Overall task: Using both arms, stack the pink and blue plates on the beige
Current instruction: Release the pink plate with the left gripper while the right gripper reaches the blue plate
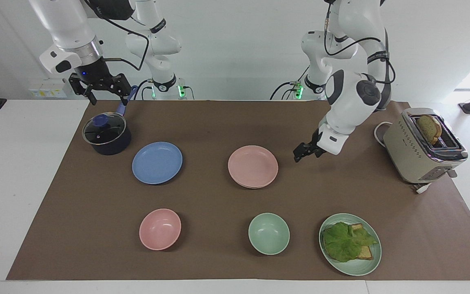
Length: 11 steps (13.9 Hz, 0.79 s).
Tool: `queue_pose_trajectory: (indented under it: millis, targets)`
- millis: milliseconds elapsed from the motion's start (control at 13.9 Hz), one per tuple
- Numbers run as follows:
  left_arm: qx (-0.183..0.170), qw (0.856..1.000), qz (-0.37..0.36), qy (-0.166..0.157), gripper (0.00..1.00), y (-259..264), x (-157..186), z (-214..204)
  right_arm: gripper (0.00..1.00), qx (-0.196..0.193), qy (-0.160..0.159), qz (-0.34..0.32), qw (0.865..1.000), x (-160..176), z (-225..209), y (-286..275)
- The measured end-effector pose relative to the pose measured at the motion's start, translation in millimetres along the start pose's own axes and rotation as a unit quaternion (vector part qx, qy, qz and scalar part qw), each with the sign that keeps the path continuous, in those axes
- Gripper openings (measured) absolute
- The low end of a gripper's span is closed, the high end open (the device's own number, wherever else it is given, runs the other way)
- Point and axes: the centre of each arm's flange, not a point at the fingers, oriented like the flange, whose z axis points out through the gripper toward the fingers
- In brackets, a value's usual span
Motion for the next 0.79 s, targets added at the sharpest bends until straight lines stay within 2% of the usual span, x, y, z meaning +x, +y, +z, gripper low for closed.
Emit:
queue_pose_trajectory:
  millis: [144,360,576,792]
  targets:
    - [0.029,0.999,0.015,0.017,1.00,-40.5,21.2,-19.1,1.00,0.000,-0.002,-0.018,1.000,7.5,47.6,-2.4]
    - [0.048,0.998,0.046,0.009,1.00,-81.7,37.9,-61.4,1.00,-0.001,-0.009,-0.041,0.999,21.5,107.8,-5.8]
    - [0.080,0.993,0.085,-0.006,1.00,-96.0,37.6,-99.5,1.00,-0.002,-0.007,-0.066,0.998,38.3,163.0,-6.2]
    - [0.093,0.990,0.109,-0.022,1.00,-97.3,26.3,-133.0,1.00,-0.003,-0.003,-0.081,0.997,37.9,217.1,11.6]
